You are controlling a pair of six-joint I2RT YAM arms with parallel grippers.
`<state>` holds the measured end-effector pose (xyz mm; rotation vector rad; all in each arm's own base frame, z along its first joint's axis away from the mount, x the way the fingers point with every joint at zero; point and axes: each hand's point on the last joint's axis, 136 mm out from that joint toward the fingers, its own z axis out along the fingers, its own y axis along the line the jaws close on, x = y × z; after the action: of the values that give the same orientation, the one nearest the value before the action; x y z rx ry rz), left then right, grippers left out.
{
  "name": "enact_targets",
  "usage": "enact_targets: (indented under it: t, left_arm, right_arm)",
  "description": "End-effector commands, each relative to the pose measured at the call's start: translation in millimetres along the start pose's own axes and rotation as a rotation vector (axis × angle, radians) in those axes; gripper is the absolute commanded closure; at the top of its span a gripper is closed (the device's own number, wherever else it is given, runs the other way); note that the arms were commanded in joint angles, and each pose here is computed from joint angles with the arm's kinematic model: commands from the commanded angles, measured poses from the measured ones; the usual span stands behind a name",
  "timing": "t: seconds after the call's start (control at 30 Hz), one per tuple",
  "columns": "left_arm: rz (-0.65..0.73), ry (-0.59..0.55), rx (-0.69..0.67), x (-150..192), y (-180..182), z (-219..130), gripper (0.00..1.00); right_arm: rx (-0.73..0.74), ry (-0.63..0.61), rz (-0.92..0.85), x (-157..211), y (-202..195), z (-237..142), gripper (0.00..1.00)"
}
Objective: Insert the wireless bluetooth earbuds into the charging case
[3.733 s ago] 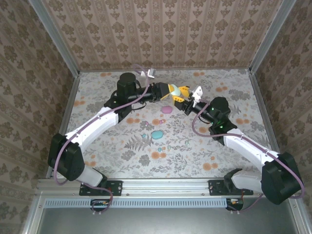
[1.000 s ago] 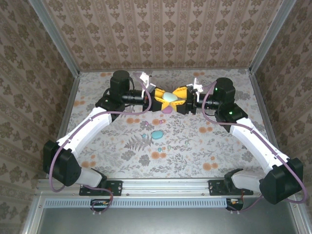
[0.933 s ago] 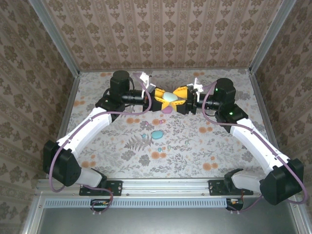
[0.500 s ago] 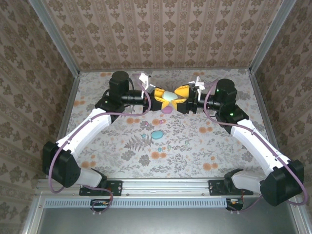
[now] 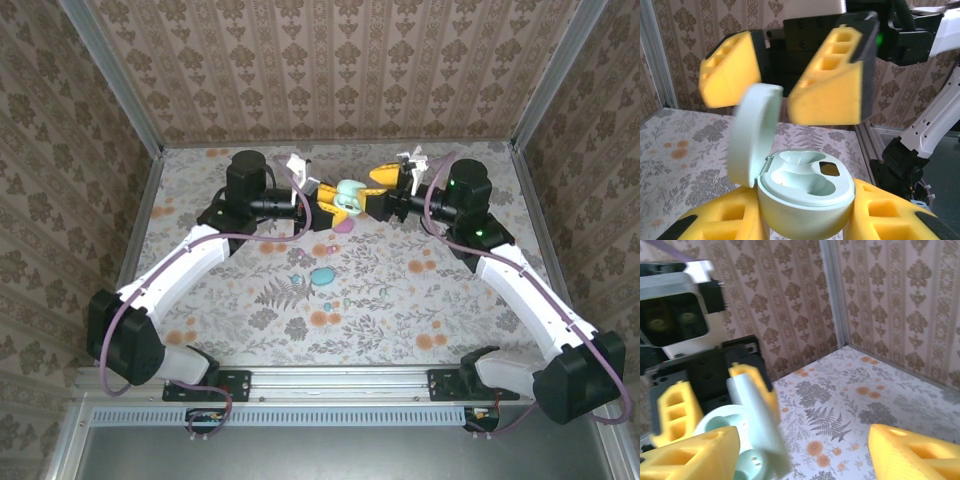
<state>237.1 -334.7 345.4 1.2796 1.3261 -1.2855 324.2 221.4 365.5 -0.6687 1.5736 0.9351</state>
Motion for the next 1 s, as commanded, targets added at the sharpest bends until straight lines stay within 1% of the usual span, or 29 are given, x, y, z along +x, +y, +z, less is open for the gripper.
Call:
enact_targets:
  t: [0.0, 0.1, 0.2, 0.27, 0.33, 0.43, 0.53, 0.6, 0.67, 0.73, 0.77, 0.83, 0.97]
  left_arm:
    - [0.069, -0.055, 0.008, -19, -12, -5, 0.74]
    - [0.067, -0.075, -0.028, -21, -7, -6, 0.74]
    - [0.059, -0.089, -0.094, -20, 3, -7, 0.74]
    - [0.050, -0.098, -0.157, -19, 12, -9, 0.74]
    - [0.048, -0.122, -0.213, -19, 20, -13, 0.74]
    - [0.046, -0.172, -0.276, -20, 28, -18, 0.74]
    - [0.038, -0.213, -0.305, -20, 33, -21, 0.74]
    - [0.033, -0.242, -0.311, -22, 34, -24, 0.74]
    - [0.026, -0.270, -0.313, -24, 34, -27, 0.74]
    - [0.021, -0.295, -0.307, -25, 33, -31, 0.74]
    - [0.016, -0.305, -0.306, -25, 33, -32, 0.74]
    - [0.010, -0.317, -0.302, -25, 30, -35, 0.73]
    - [0.009, -0.316, -0.301, -23, 23, -38, 0.73]
  right_arm:
    - [0.071, -0.003, 0.087, -15, -11, -1, 0.30]
    - [0.102, 0.028, 0.153, -14, -16, 0, 0.29]
    - [0.053, 0.019, 0.187, -19, -6, 0, 0.26]
    - [-0.026, 0.000, 0.200, -29, 10, -3, 0.25]
    - [-0.059, -0.014, 0.223, -37, 20, -7, 0.25]
    - [-0.014, -0.014, 0.258, -41, 22, -17, 0.25]
    - [0.112, 0.003, 0.300, -36, 9, -31, 0.27]
    - [0.242, 0.038, 0.340, -21, -10, -43, 0.30]
    - [0.405, 0.098, 0.417, 7, -36, -59, 0.35]
    - [0.537, 0.170, 0.525, 41, -56, -73, 0.39]
    - [0.575, 0.210, 0.578, 58, -61, -79, 0.40]
    - [0.602, 0.300, 0.648, 90, -62, -84, 0.41]
    - [0.661, 0.510, 0.784, 158, -56, -98, 0.50]
